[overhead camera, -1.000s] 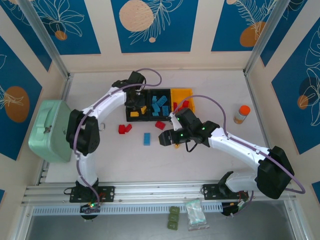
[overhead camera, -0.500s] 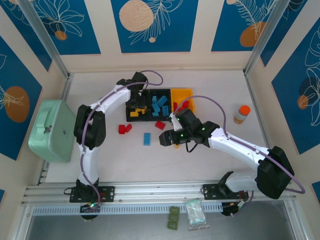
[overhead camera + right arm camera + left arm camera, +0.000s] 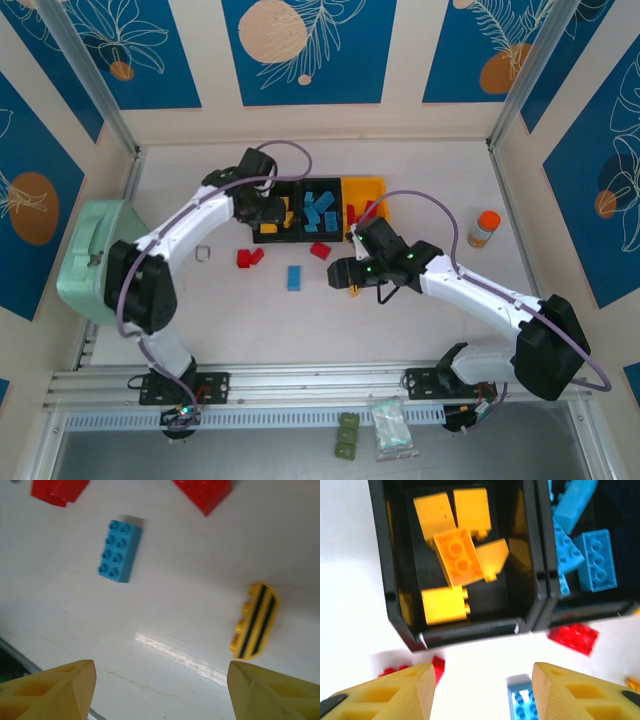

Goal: Sort the legos into containers by color
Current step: Pick up the lego from the center of the table.

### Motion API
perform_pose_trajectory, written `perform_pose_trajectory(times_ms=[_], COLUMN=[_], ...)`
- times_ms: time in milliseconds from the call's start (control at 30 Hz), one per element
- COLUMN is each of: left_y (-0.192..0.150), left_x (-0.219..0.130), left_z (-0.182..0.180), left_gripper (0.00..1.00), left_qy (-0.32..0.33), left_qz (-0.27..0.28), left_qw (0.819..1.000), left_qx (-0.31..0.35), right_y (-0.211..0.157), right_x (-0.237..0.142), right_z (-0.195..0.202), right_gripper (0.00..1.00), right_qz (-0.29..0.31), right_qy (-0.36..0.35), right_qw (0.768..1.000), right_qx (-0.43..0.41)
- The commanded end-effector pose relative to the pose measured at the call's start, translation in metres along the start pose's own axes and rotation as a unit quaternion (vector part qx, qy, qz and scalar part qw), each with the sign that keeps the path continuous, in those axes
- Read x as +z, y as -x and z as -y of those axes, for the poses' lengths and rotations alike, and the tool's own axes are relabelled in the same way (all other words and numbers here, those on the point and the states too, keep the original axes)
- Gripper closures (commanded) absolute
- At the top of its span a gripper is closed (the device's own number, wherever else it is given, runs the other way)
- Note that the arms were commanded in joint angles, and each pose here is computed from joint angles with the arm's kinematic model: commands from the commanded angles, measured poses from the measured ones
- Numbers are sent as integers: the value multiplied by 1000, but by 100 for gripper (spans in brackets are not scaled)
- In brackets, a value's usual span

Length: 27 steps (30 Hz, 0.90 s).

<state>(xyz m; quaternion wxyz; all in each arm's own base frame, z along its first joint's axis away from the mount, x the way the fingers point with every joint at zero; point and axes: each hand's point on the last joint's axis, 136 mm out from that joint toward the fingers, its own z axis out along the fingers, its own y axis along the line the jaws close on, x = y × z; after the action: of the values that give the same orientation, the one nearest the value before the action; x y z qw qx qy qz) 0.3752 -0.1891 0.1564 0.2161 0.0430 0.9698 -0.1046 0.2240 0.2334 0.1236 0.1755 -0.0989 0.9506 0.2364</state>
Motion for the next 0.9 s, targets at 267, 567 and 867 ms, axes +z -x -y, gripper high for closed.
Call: perform_pose_trajectory(times_ms=[267,567,867], left_y=[-83,-137,-144], left_x=[-37,-30,-23], left_z=[24,11,10], left_gripper=[42,40,40], left_qy=[-157,-170,-168], left_qz=[-2,-20,-27], left_qw=[986,980,979], left_qx=[-56,-100,-109], right_y=[-9,-17,-14], right_x=[10,36,64], right_z=[50,61,62], right_gripper=[30,31,45], right_qz=[-44,-87,-108], right_qy=[-129,-163,-166], right_qw=[987,979,977], right_qx=[80,90,81])
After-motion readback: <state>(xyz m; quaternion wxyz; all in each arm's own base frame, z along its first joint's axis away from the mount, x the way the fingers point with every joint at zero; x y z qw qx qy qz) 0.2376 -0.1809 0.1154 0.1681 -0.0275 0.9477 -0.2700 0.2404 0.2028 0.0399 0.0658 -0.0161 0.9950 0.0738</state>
